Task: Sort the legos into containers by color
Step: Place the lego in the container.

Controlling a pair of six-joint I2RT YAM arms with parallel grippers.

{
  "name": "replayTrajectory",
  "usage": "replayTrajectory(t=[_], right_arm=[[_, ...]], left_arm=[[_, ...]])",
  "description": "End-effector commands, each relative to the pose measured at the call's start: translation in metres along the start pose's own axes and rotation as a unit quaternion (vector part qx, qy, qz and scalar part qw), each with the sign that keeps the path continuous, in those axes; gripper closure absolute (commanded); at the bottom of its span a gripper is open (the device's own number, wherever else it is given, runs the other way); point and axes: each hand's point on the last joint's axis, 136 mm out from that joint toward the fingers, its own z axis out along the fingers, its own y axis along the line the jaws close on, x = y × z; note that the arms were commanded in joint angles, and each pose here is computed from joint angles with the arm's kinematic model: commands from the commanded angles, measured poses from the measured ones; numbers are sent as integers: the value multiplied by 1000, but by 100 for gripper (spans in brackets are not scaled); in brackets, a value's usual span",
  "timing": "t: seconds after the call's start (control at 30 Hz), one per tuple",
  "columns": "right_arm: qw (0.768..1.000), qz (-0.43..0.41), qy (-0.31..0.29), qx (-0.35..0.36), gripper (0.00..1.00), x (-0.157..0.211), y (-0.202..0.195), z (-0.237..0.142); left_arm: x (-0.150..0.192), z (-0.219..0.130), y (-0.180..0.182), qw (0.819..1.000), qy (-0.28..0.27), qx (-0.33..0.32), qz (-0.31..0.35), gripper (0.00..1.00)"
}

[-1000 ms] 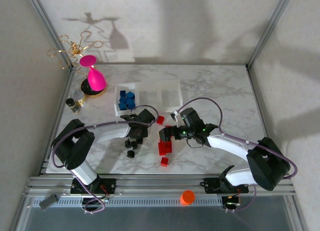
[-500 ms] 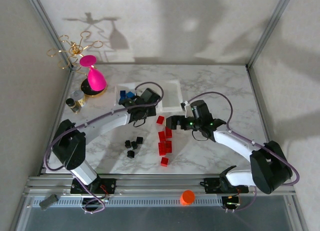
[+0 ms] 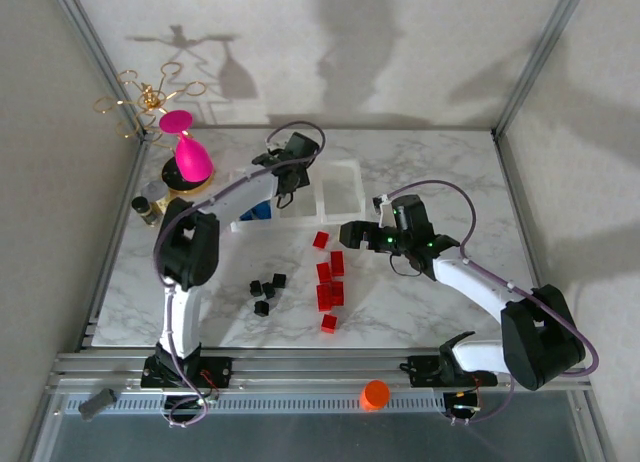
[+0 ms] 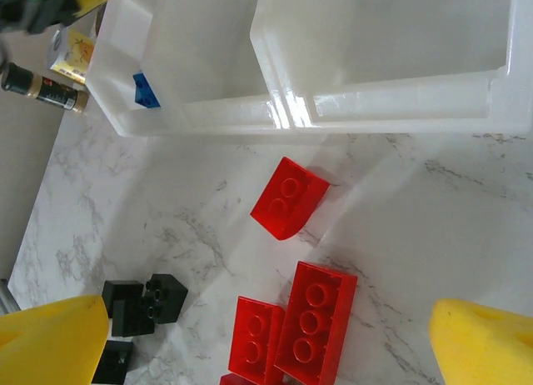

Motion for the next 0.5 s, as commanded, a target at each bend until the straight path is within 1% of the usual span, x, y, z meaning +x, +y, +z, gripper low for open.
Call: replayTrajectory(t=[0.0, 0.13, 0.23, 0.37, 0.47], right_arm=[[1000, -6, -22, -17, 1, -16, 10, -7], [1000, -6, -22, -14, 1, -14, 8, -7], [1000, -6, -21, -12, 1, -12, 6, -7], [1000, -6, -23, -15, 1, -14, 8, -8], [999, -7, -25, -19, 1, -17, 10, -8]], left_arm=[[4, 19, -11, 999, 15, -12, 31, 70], [8, 38, -15, 999, 23, -26, 38, 70], [13, 50, -12, 998, 28, -42, 38, 69], [18, 58, -15, 998, 35, -41, 45, 64], [18, 57, -20, 997, 44, -31, 47, 57]])
